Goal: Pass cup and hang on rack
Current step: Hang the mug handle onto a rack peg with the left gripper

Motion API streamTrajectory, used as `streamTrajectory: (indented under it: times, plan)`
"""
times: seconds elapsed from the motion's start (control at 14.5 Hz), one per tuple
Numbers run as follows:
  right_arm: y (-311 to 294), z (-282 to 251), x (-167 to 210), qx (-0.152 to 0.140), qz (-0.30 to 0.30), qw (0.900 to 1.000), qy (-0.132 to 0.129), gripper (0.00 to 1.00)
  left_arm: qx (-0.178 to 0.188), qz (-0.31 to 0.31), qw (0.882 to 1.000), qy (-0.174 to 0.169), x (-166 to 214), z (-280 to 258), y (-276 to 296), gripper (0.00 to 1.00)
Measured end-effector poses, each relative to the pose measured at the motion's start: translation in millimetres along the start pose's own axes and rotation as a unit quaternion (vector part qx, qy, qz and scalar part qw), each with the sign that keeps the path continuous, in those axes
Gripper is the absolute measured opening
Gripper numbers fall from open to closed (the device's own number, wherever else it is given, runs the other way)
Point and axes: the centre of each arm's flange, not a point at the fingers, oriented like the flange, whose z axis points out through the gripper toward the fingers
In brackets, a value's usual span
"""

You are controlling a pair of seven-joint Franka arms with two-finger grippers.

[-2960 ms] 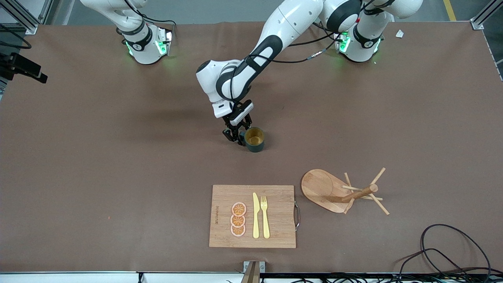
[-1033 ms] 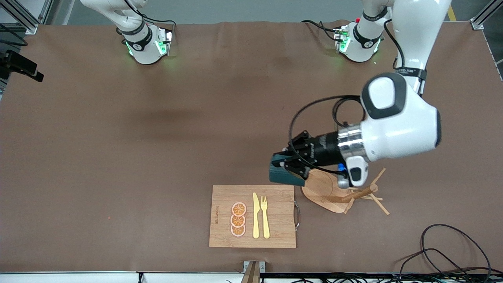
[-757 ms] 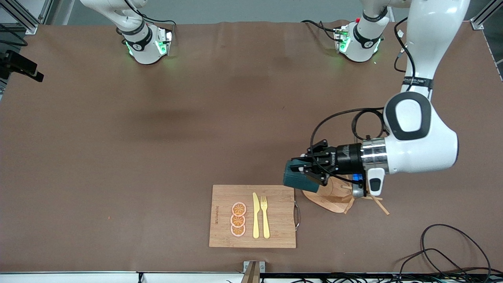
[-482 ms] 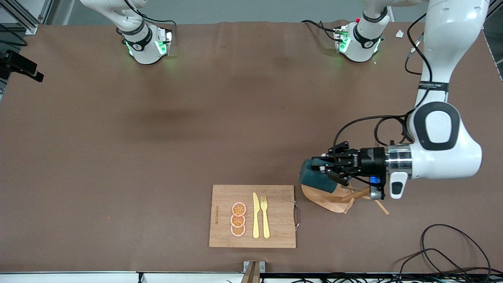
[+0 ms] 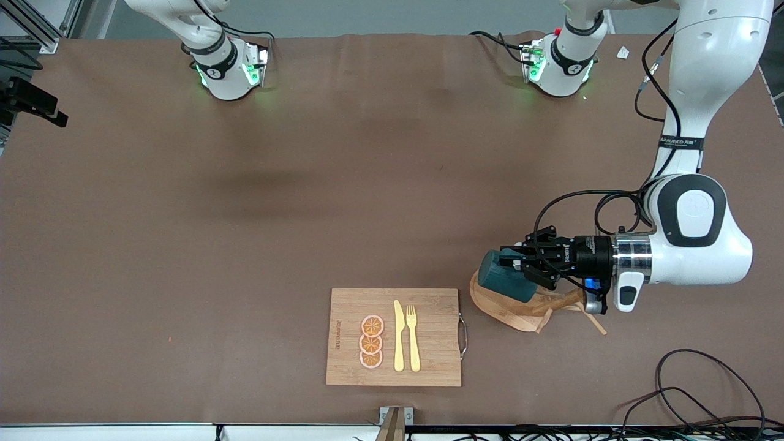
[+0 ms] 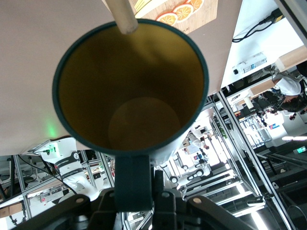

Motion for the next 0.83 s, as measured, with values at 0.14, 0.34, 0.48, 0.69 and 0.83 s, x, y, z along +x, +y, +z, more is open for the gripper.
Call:
streamTrajectory:
  times: [0.14,0.34,0.48,0.69,0.83]
  plan:
    - [0.0,0.0,0.0,0.0,-0.001,1.0,0.0,1.0,-0.004,0.004,1.0,-0.001,4.4,-10.8,-2.0,0.22]
    - [0.0,0.0,0.0,0.0,-0.002,1.0,0.0,1.0,-0.005,0.016,1.0,-0.015,19.3,-32.8,-12.0,0.22]
    - [0.0,0.0,0.0,0.0,-0.002,1.0,0.0,1.0,-0.004,0.02,0.999,-0.025,28.1,-40.8,-18.6,0.22]
    - [0.0,0.0,0.0,0.0,-0.002,1.0,0.0,1.0,-0.006,0.024,0.999,-0.03,32.4,-50.7,-22.2,0.22]
    - [0.2,-0.1,0.1,-0.001,-0.002,1.0,0.0,1.0,-0.008,0.03,0.999,-0.034,34.8,-60.3,-25.3,0.22]
